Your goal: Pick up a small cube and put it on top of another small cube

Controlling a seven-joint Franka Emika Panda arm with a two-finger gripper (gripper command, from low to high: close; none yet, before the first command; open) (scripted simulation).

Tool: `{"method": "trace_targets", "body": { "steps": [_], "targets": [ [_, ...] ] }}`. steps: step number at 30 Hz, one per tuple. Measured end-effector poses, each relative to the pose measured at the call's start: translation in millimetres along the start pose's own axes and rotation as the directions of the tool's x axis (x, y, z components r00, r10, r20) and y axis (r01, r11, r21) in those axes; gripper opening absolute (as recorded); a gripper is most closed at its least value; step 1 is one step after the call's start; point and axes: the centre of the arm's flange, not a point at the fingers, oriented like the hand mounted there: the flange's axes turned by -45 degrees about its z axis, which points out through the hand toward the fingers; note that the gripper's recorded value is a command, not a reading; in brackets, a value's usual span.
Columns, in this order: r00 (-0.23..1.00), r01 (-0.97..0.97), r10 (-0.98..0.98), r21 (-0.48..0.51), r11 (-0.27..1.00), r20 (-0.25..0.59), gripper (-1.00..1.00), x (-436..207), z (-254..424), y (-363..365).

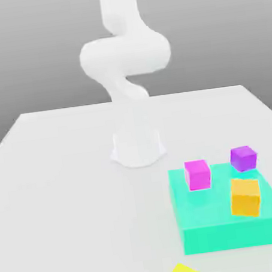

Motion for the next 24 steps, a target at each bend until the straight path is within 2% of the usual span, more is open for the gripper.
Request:
{"method": "trace_targets", "body": {
  "steps": [11, 24],
  "targets": [
    [0.946, -0.162, 0.207, -0.188, 0.969, 0.249, 0.0, -33.6, 203.4, -19.3],
    [0.757, -0.329, 0.457, -0.331, 0.884, 0.467, 0.0, -159.1, 391.4, -34.3]
  ]
}}
